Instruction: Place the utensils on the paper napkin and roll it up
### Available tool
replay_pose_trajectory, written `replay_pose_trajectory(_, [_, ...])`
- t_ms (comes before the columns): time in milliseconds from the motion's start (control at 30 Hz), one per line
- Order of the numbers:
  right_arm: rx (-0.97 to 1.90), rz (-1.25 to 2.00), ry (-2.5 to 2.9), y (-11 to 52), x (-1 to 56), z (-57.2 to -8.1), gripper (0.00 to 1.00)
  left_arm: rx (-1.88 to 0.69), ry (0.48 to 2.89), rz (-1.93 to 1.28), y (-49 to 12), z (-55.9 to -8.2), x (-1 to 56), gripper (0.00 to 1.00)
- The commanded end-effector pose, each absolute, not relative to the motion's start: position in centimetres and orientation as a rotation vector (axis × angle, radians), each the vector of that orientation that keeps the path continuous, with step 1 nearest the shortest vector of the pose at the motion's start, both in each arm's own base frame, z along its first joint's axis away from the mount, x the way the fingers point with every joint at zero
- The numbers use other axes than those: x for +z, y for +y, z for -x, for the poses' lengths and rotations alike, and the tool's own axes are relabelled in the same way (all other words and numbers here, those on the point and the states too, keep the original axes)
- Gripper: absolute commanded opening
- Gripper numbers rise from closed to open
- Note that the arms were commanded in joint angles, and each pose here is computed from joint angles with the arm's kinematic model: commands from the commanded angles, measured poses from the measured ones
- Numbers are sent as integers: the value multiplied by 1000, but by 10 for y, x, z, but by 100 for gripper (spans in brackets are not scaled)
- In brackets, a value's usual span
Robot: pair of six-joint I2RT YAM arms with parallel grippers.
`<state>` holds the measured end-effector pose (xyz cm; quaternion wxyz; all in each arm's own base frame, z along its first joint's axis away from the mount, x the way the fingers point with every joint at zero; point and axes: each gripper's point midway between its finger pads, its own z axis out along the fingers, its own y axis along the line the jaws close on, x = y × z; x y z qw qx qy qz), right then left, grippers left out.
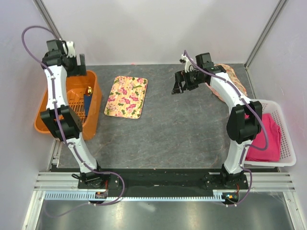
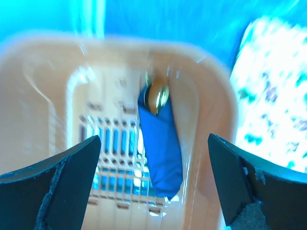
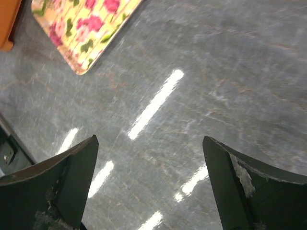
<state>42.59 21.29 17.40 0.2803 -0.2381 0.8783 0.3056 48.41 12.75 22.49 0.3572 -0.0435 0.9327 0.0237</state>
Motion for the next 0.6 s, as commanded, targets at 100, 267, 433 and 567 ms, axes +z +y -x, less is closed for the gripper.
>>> replay_pose_trajectory(100, [687,381,2161,160,257,-470,98,239,2202,-179,55,-486,328,100])
replay_pose_trajectory(267, [580,277,2123,114,284,-458,98,64,2278,-409,-45,-458,301,100])
replay_pose_trajectory(433, [382,201,2183,83,267,-428,98,-201,2336,-499,-114,-420,273,100])
replay_pose_trajectory(567, [366,221,2194,79,246,-399,98,-295,2361,-541,-142,-398,250,100])
